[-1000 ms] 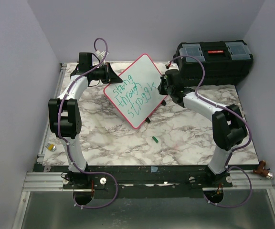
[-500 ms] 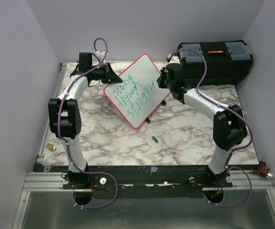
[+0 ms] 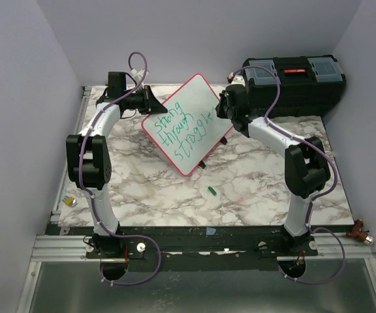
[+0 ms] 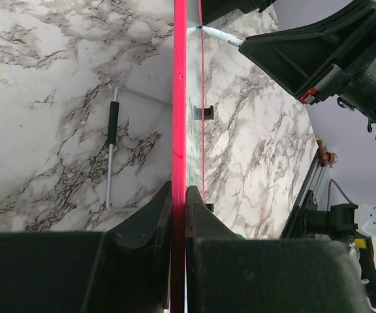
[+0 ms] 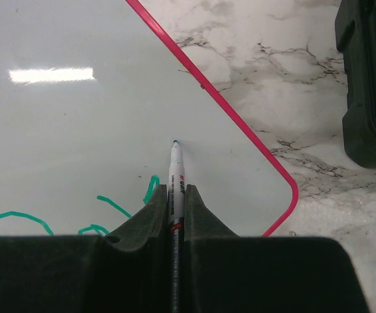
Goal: Write a sentence on the whiteboard
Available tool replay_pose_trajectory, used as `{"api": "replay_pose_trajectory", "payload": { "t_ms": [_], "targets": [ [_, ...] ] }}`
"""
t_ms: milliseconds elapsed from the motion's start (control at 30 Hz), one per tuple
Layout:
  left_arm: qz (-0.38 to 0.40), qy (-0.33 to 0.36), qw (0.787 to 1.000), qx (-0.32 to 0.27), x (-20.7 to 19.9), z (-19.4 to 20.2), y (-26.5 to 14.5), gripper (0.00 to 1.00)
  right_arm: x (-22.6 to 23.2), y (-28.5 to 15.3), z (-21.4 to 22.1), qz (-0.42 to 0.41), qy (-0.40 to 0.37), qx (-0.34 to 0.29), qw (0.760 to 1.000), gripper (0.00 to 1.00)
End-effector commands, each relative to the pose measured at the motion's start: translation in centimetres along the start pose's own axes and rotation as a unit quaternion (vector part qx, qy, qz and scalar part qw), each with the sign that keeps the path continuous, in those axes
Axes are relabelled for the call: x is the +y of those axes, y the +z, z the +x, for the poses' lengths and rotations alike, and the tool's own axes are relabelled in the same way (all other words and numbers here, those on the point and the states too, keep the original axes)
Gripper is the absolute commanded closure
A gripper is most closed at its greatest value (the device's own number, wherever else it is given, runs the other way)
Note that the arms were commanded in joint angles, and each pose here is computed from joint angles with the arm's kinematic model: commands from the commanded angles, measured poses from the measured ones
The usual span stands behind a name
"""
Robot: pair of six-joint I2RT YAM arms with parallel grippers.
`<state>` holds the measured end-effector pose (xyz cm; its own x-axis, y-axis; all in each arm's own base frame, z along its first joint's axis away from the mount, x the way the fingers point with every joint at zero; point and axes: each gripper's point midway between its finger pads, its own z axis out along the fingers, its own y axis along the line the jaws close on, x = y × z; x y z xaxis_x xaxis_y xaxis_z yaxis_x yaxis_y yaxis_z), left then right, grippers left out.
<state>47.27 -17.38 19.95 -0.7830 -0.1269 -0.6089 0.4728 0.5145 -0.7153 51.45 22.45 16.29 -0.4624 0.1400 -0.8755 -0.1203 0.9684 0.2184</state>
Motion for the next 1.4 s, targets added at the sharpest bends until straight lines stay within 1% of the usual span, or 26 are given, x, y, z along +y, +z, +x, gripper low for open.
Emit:
{"api": "replay_pose_trajectory", "payload": {
  "t_ms": [0, 267, 1000, 1200, 1367],
  "targets": [
    [-0.006, 0.058, 0.998, -0.009, 0.0, -0.5, 0.3, 1.00, -0.7, 0.8, -0.8, 0.015, -0.004, -0.008, 1.000, 0.99],
    [-0.007, 0.057, 0.998, -0.008, 0.0, -0.4, 0.3, 1.00, 0.0, 0.9, 0.6, -0.014, -0.012, 0.012, 1.000, 0.99],
    [-0.007, 0.059, 0.998, -0.009, -0.1, -0.4, 0.2, 1.00, 1.6, -1.5, 5.3, -0.088, 0.006, 0.079, 0.993, 0.99],
    [-0.007, 0.059, 0.998, -0.009, -0.1, -0.3, 0.1, 1.00, 0.9, -1.5, 5.4, -0.071, 0.006, 0.077, 0.995, 0.99],
    [-0.007, 0.059, 0.998, -0.008, -0.1, -0.3, 0.1, 1.00, -1.1, -1.2, 5.8, -0.016, 0.001, 0.079, 0.997, 0.99]
  ]
}}
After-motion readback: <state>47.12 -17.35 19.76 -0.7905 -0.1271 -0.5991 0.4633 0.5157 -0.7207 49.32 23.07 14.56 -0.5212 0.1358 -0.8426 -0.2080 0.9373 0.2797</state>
